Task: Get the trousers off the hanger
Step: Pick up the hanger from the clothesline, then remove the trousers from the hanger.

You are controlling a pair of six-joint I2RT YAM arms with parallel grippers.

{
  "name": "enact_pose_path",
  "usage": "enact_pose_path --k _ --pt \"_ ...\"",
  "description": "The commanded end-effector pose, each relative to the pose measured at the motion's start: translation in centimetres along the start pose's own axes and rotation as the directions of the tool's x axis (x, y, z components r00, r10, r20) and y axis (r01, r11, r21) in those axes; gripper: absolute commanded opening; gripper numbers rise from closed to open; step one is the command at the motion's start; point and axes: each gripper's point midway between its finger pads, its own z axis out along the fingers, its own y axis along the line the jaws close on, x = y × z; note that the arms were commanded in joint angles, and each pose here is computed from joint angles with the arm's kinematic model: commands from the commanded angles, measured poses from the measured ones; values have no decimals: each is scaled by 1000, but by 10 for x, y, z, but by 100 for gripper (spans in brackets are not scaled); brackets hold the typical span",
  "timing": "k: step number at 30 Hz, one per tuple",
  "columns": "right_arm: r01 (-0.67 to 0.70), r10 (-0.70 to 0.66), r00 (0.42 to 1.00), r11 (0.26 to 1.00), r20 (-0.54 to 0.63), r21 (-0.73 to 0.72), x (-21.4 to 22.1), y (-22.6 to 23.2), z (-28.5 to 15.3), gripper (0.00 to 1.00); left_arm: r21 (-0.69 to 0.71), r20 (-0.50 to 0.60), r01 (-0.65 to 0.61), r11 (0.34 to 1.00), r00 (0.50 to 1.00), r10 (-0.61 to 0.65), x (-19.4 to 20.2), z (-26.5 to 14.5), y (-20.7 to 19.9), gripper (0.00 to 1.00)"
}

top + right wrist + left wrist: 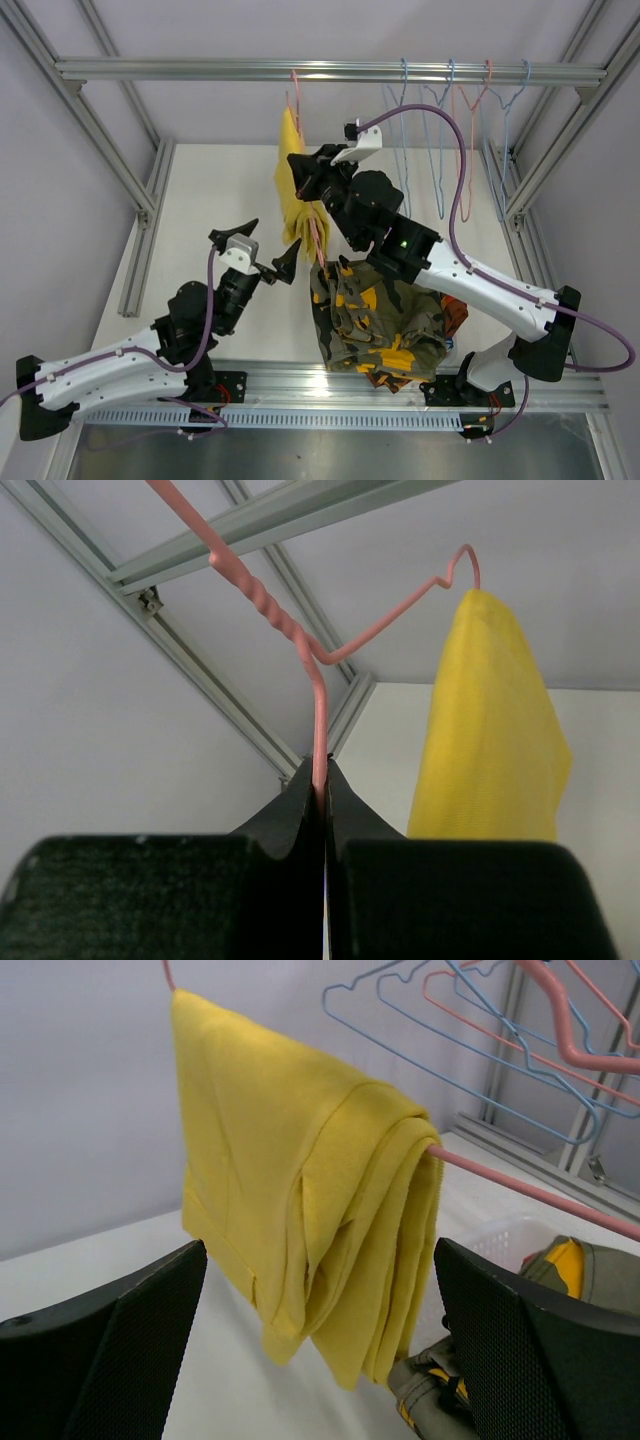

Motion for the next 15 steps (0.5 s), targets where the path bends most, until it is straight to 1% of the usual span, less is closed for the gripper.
enact_pose_path --k 1,8,15 --pt "-192 222 937 972 269 -134 -108 29 -20 0 -77 66 21 997 998 -16 -7 1 12 99" --pt "-201 232 939 969 256 -141 -103 22 -19 0 -89 74 21 996 997 -15 1 8 6 100" --pt "-204 236 938 968 256 -144 -107 16 -21 0 -72 99 44 996 994 -37 -5 16 -2 99"
